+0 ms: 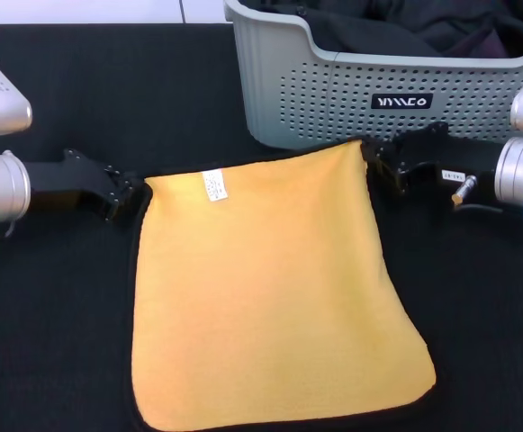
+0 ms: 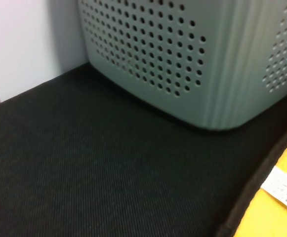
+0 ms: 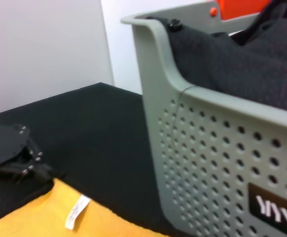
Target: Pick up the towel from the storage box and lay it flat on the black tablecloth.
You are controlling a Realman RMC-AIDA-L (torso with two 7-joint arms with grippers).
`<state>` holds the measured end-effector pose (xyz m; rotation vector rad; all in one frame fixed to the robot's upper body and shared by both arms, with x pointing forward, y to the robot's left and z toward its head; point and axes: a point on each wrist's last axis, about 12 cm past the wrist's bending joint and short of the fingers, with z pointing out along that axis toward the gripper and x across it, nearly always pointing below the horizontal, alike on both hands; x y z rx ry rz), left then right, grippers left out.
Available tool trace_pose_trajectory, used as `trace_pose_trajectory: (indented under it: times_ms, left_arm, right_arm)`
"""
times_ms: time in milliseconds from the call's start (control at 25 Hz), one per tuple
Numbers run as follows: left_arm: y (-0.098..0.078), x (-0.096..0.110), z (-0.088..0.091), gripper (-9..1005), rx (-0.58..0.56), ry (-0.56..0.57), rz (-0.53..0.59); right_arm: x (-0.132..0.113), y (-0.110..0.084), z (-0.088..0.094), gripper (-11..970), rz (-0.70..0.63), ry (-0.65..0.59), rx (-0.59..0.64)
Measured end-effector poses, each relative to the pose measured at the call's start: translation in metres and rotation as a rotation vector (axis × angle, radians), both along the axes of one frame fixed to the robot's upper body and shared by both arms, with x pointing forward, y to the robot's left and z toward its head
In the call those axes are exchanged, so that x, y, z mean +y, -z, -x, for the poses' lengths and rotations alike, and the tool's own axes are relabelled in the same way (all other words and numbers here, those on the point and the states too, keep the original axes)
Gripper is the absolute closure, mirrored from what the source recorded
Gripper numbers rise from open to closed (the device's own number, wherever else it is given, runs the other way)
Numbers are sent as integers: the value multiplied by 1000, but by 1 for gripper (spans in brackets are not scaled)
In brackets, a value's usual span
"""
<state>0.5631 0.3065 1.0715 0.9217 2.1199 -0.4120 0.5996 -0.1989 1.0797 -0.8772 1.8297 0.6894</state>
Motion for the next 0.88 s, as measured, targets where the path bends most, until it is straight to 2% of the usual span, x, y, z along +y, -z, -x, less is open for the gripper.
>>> trace_pose_trajectory:
  times_ms: [360, 600, 760, 880]
  left_arm:
    - [0, 3, -3, 865, -17, -38, -12]
    - [1, 6, 1, 659, -15, -53, -1]
    - [-3, 14, 9, 471, -38, -81, 25]
    - [-8, 21, 19, 328, -63, -101, 69]
  right_arm:
    - [-2, 2, 3, 769, -12, 7, 18]
    - [-9, 6, 8, 645, -30, 26, 48]
    - [-15, 5, 17, 562, -61, 5, 50]
    - [-23, 1, 24, 457, -77, 10, 28]
